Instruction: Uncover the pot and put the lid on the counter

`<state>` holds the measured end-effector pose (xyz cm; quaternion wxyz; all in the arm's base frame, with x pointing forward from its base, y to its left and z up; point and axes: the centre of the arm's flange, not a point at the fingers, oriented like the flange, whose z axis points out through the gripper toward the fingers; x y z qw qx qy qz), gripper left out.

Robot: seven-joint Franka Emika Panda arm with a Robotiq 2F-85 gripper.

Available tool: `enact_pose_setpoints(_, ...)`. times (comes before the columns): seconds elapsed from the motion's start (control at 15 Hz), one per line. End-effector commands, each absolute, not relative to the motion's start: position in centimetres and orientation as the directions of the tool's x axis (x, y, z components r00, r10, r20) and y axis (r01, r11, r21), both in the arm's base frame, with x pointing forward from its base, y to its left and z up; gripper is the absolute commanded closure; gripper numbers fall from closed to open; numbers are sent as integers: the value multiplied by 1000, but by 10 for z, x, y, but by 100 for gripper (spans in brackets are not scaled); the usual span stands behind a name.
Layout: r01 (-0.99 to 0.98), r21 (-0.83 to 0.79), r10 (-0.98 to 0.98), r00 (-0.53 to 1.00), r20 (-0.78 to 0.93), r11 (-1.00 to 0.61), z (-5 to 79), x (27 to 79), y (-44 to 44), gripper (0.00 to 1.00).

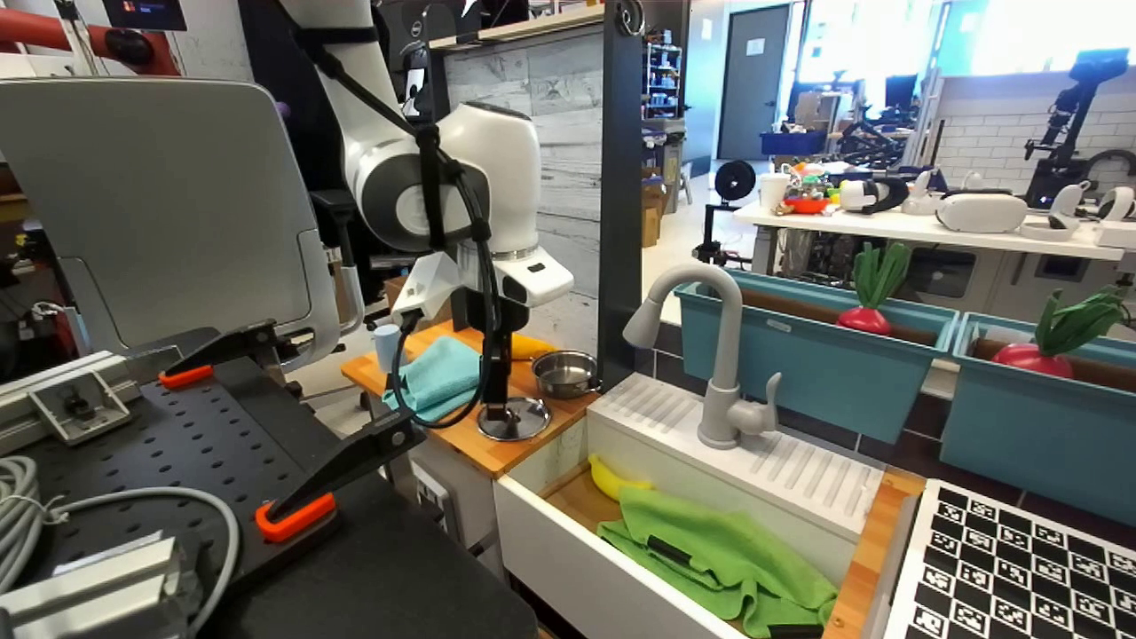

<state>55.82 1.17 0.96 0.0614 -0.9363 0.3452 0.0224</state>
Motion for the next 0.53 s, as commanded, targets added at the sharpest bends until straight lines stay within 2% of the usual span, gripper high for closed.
enact_pose_setpoints(0.0, -592, -143, -589, 805, -70, -793, 68, 518, 10, 0)
enact_pose_setpoints(0.13, -573, -144, -572, 818, -52, -807, 93, 507, 13, 0)
enact_pose_setpoints(0.2, -594, -121, -590, 804, -74, -795, 52, 535, 16, 0)
enact_pose_setpoints(0.47, -581, -124, -578, 813, -63, -804, 82, 520, 16, 0)
